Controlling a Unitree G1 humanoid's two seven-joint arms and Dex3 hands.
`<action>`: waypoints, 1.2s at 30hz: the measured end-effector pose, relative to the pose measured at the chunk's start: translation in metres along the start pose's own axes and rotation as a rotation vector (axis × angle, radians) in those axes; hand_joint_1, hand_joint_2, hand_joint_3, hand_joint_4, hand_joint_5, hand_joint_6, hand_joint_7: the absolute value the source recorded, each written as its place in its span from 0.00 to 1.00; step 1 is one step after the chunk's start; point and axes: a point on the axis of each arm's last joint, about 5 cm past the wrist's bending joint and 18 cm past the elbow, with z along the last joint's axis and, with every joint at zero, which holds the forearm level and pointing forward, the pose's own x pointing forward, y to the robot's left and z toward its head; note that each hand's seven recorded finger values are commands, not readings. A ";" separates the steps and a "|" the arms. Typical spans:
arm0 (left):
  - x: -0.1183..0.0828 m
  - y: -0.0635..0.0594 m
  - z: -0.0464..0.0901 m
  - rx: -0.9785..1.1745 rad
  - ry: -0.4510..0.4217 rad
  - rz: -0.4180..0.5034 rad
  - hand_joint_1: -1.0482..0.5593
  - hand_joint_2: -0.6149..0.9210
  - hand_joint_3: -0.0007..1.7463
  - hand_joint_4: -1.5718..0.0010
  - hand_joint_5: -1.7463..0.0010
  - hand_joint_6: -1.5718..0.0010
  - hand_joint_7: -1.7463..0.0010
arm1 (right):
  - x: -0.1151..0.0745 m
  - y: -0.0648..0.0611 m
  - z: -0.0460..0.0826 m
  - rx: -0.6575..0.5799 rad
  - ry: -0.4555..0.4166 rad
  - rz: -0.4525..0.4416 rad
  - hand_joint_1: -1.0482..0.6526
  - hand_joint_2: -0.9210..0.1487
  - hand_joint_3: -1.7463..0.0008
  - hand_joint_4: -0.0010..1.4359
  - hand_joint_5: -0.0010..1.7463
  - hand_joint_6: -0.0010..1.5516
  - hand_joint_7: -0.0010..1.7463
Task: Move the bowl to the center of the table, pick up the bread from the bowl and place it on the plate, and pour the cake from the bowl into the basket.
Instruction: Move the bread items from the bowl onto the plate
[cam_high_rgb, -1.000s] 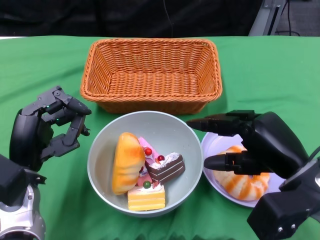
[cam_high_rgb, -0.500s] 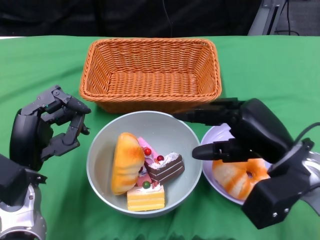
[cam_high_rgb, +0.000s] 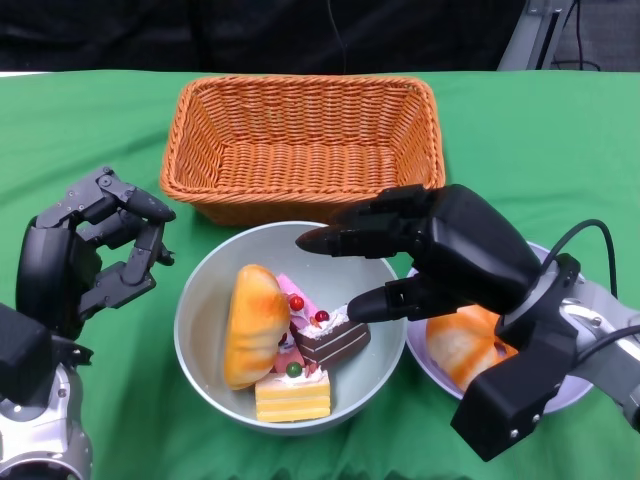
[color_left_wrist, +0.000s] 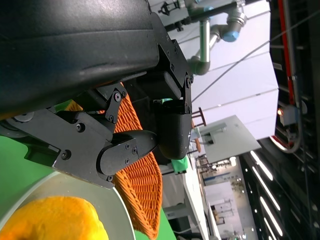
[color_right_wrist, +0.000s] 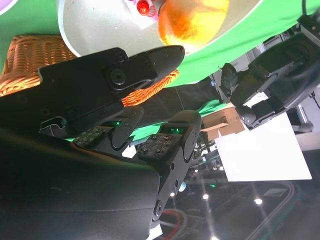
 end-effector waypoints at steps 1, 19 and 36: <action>0.000 0.001 0.000 0.001 0.004 0.001 0.55 0.88 0.45 0.47 0.11 0.49 0.28 | 0.000 0.001 0.000 -0.003 -0.004 0.006 0.26 0.11 1.00 0.55 0.01 0.50 0.00; 0.002 0.006 0.000 0.004 0.062 0.044 0.51 0.94 0.31 0.53 0.02 0.52 0.26 | 0.020 0.027 0.005 -0.069 -0.144 0.060 0.22 0.16 1.00 0.55 0.00 0.50 0.00; 0.000 0.016 0.000 -0.056 0.066 0.018 0.55 0.98 0.28 0.48 0.13 0.49 0.31 | 0.032 0.042 0.005 -0.110 -0.207 0.109 0.24 0.13 1.00 0.55 0.01 0.50 0.00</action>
